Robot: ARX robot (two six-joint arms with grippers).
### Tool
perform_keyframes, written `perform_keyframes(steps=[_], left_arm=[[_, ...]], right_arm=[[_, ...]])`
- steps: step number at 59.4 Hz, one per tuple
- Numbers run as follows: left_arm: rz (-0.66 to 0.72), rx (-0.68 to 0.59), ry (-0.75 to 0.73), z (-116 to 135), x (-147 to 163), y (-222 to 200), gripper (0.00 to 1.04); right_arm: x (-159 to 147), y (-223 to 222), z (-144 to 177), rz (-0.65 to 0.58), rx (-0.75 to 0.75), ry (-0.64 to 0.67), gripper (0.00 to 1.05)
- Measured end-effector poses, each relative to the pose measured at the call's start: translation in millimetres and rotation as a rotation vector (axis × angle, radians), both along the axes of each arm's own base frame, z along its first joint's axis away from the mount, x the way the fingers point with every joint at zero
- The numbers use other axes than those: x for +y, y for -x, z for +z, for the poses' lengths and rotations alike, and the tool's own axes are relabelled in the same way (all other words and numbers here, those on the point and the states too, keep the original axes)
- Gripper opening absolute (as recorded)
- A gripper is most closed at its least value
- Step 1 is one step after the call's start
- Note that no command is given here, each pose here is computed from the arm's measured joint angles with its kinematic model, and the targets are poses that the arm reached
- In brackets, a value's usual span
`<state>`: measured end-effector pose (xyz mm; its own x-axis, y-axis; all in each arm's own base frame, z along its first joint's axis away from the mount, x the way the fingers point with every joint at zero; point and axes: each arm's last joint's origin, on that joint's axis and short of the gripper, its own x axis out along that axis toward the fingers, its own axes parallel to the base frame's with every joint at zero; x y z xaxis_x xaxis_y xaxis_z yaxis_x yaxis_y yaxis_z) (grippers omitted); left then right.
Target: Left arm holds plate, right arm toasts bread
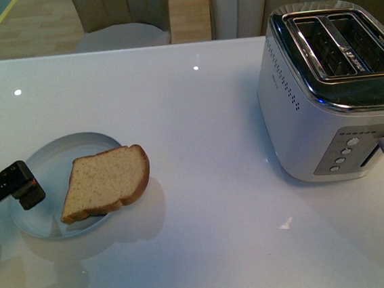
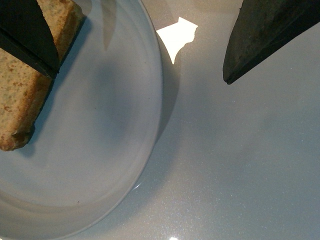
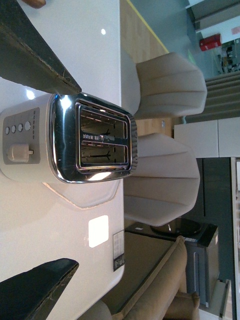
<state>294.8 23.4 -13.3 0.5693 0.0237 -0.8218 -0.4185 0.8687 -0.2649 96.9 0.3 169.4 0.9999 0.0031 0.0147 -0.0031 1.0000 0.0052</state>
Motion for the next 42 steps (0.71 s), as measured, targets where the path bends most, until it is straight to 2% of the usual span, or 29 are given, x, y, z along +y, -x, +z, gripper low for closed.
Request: perform_keyframes(steps=[19,42], left_arm=[[-0.012,0.01,0.008,-12,-4,-13,0.98],[-0.021,0.007,0.012,-15,-7,-23,0.98]], right_arm=[[0,0,0,0.0,0.0,0.0,0.96],[0,0,0,0.0,0.0,0.0,0.96]])
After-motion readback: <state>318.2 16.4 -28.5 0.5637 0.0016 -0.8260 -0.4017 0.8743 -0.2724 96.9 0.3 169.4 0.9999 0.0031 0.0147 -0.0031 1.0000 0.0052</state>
